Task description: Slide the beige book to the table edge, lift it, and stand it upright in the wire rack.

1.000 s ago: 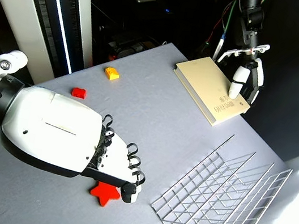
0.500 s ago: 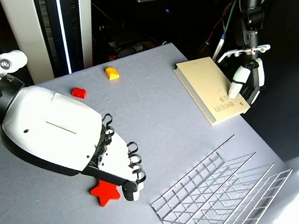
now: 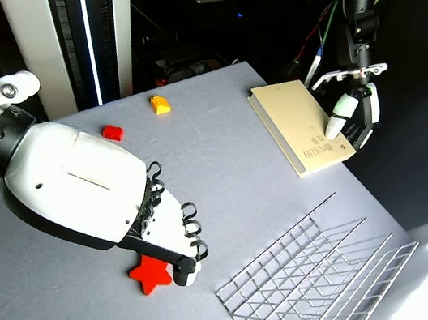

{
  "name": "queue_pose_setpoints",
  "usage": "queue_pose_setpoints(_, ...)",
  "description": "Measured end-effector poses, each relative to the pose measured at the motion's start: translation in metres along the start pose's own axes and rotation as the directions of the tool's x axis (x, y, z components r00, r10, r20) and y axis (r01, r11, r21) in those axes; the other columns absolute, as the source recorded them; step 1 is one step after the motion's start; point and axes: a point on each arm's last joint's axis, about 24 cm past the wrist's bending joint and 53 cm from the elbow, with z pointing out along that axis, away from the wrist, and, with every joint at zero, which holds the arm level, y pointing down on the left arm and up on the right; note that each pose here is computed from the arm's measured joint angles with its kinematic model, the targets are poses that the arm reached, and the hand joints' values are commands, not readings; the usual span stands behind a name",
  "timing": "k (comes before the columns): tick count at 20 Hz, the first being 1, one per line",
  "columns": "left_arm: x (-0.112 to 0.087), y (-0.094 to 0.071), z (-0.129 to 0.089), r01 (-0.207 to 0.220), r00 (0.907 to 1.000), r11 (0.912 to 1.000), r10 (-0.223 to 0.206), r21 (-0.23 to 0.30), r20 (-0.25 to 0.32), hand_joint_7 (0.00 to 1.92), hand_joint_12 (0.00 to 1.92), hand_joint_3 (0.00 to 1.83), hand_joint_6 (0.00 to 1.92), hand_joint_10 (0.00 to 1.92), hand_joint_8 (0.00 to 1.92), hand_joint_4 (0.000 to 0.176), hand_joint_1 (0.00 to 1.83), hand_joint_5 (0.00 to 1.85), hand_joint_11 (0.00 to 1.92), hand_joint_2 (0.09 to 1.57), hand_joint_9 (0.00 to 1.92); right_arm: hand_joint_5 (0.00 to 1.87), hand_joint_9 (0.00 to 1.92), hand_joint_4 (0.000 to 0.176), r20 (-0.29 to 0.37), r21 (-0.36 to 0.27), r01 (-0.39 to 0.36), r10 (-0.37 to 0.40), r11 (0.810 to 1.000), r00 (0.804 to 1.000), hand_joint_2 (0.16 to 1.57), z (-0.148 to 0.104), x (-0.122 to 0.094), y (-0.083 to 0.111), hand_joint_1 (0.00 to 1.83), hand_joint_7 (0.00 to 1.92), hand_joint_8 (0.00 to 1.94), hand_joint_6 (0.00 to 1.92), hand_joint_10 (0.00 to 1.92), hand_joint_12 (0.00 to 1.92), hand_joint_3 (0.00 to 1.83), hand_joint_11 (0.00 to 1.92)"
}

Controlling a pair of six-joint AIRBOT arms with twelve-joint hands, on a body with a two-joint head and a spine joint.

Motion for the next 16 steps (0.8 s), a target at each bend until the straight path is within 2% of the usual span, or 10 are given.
queue_pose_setpoints(4, -0.0003, 0.0002, 0.0000, 0.001, 1.0000, 1.0000, -0.001, -0.001, 0.001, 0.74, 1.52, 0.00, 1.03, 1.19, 1.24, 0.000, 1.48, 0.84, 0.90, 1.15, 0.88, 0.40, 0.41, 0.000, 0.001, 0.005, 0.001, -0.001, 1.000, 1.000, 1.14, -0.0002, -0.0002, -0.0022, 0.26, 0.42, 0.00, 0.00, 0.01, 1.04, 0.00, 0.00)
queue_pose_setpoints(5, -0.0003, 0.0002, 0.0000, 0.001, 1.0000, 1.0000, -0.001, -0.001, 0.001, 0.63, 1.56, 0.00, 1.18, 1.30, 1.32, 0.000, 1.48, 0.73, 0.82, 1.19, 0.77, 0.41, 0.42, 0.000, 0.001, 0.005, 0.001, -0.001, 1.000, 1.000, 1.14, -0.0003, -0.0002, -0.0023, 0.23, 0.43, 0.00, 0.00, 0.01, 1.06, 0.00, 0.00)
queue_pose_setpoints(7, -0.0007, 0.0001, -0.0001, 0.001, 1.0000, 1.0000, -0.001, -0.002, 0.002, 0.59, 1.63, 0.00, 1.23, 1.35, 1.36, 0.000, 1.47, 0.70, 0.75, 1.21, 0.74, 0.40, 0.40, 0.000, 0.000, 0.005, 0.001, -0.001, 1.000, 1.000, 1.15, -0.0003, -0.0001, -0.0021, 0.24, 0.41, 0.00, 0.00, 0.00, 1.05, 0.00, 0.00)
queue_pose_setpoints(9, -0.0008, 0.0002, -0.0001, 0.001, 1.0000, 1.0000, -0.001, -0.002, 0.002, 0.70, 1.56, 0.00, 1.02, 1.24, 1.28, 0.000, 1.48, 0.84, 0.87, 1.16, 0.84, 0.40, 0.40, 0.000, 0.000, 0.005, 0.001, -0.001, 1.000, 1.000, 1.14, -0.0003, -0.0001, -0.0021, 0.26, 0.42, 0.00, 0.00, 0.00, 1.05, 0.00, 0.00)
queue_pose_setpoints(11, -0.0007, 0.0003, -0.0001, 0.002, 1.0000, 1.0000, -0.002, -0.002, 0.002, 0.73, 1.55, 0.00, 1.02, 1.22, 1.27, 0.000, 1.48, 0.84, 0.87, 1.15, 0.84, 0.39, 0.39, 0.000, 0.000, 0.004, 0.001, -0.001, 1.000, 1.000, 1.15, -0.0003, -0.0001, -0.0021, 0.25, 0.41, 0.00, 0.00, 0.00, 1.01, 0.00, 0.00)
queue_pose_setpoints(13, -0.0004, -0.0007, 0.0002, 0.008, 1.0000, 1.0000, -0.008, -0.002, 0.002, 0.69, 1.64, 0.00, 1.06, 1.31, 1.36, 0.000, 1.48, 0.79, 0.81, 1.18, 0.80, 0.38, 0.39, 0.000, -0.001, 0.004, 0.000, 0.000, 1.000, 1.000, 1.14, -0.0004, 0.0001, -0.0025, 0.26, 0.40, 0.00, 0.00, 0.00, 1.03, 0.00, 0.00)
queue_pose_setpoints(15, -0.0006, -0.0004, 0.0004, 0.010, 0.9999, 0.9999, -0.010, -0.005, 0.003, 0.69, 1.64, 0.00, 1.06, 1.31, 1.36, 0.000, 1.48, 0.79, 0.81, 1.18, 0.80, 0.38, 0.39, 0.000, 0.000, 0.005, 0.001, -0.001, 1.000, 1.000, 1.14, -0.0005, 0.0001, -0.0031, 0.26, 0.40, 0.00, 0.00, 0.00, 1.03, 0.00, 0.00)
queue_pose_setpoints(16, -0.0008, -0.0004, 0.0004, 0.011, 0.9999, 0.9999, -0.011, -0.006, 0.003, 0.64, 1.68, 0.00, 1.12, 1.38, 1.43, 0.000, 1.47, 0.73, 0.79, 1.20, 0.74, 0.37, 0.37, 0.000, 0.000, 0.005, 0.001, -0.001, 1.000, 1.000, 1.14, -0.0005, 0.0001, -0.0031, 0.26, 0.39, 0.00, 0.00, 0.00, 1.03, 0.00, 0.00)
